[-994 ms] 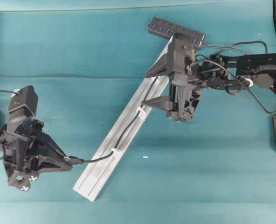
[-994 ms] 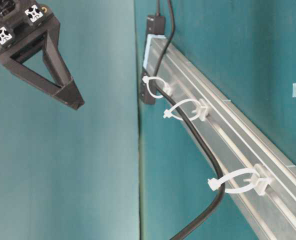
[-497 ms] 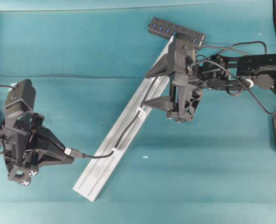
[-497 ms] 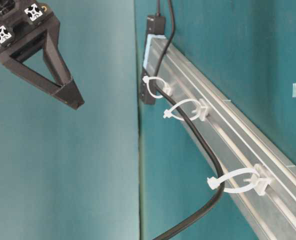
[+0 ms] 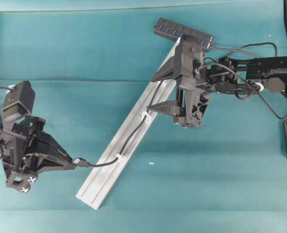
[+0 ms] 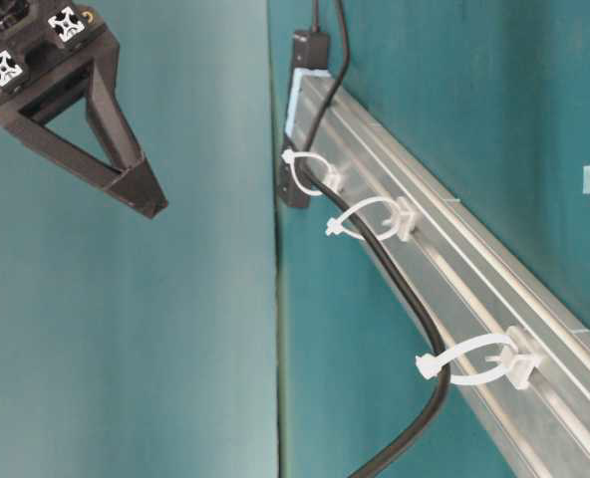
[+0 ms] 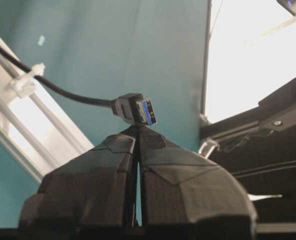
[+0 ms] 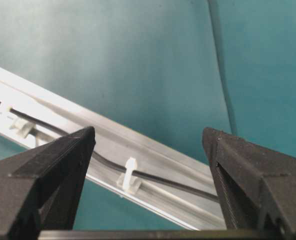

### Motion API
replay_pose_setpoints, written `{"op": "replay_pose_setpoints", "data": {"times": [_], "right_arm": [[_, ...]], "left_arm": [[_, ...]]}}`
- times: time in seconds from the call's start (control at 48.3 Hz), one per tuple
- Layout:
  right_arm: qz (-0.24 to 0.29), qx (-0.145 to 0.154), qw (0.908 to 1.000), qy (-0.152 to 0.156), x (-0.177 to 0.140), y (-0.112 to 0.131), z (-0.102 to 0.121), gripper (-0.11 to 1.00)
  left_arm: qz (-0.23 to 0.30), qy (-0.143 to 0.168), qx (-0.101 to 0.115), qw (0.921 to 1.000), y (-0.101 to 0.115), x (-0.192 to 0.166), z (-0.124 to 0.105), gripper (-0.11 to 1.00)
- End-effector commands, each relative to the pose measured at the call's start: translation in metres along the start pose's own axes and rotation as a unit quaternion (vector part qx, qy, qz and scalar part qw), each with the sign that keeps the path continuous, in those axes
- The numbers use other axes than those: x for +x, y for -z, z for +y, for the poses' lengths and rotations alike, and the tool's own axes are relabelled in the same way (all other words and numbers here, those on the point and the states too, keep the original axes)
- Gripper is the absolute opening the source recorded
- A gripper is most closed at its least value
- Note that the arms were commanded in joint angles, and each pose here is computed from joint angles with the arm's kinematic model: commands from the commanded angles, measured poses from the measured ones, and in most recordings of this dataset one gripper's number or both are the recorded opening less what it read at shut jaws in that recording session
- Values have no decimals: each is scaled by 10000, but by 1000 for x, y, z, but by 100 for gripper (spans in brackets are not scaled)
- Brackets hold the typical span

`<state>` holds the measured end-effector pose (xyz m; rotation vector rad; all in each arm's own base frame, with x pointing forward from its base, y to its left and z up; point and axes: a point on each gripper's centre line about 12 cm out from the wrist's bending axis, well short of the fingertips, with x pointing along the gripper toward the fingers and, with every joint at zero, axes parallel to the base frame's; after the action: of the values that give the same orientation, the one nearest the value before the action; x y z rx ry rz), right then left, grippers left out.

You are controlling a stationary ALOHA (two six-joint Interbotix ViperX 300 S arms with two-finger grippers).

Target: Pass the USB cable through three rings with both arms.

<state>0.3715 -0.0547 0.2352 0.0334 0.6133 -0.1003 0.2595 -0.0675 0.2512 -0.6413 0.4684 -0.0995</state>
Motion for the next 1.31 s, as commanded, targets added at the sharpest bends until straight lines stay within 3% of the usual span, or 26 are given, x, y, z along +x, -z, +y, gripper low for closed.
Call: {"op": "replay_pose_setpoints", "data": {"times": [0.0,0.228,0.414,0.497,0.684,0.746,0.849,0.994,1.181,1.284], "right_arm": [[-91,35,10000,-1,-2,-5,1,88],[-91,47,9999,5,-2,-5,0,88],[-98,54,9999,6,-2,-5,0,88],[-91,47,9999,5,-2,-5,0,88],[-121,38,9999,6,-3,-6,0,88],[-175,27,9998,6,-6,-9,0,88],[-290,6,9996,-2,-14,-14,2,88],[-558,-7,9984,-36,-33,-24,6,88],[-733,-69,9972,-107,-51,-26,13,88],[-816,-118,9964,-211,-60,-25,21,88]], "left_arm": [[-201,143,7,9997,-12,-5,-8,-2],[-467,172,-56,9987,-24,-13,-8,-1],[-905,329,-77,9953,-41,-31,-11,10],[-1018,384,-74,9940,-43,-41,-12,26],[-1166,483,77,9920,-46,-51,-15,75],[-1189,486,169,9916,-46,-53,-15,85],[-1194,453,412,9910,-46,-52,-15,83],[-1206,372,1003,9869,-46,-51,-15,82],[-1287,270,1972,9715,-47,-53,-15,82],[-1397,193,2279,9634,-50,-57,-14,82]]}}
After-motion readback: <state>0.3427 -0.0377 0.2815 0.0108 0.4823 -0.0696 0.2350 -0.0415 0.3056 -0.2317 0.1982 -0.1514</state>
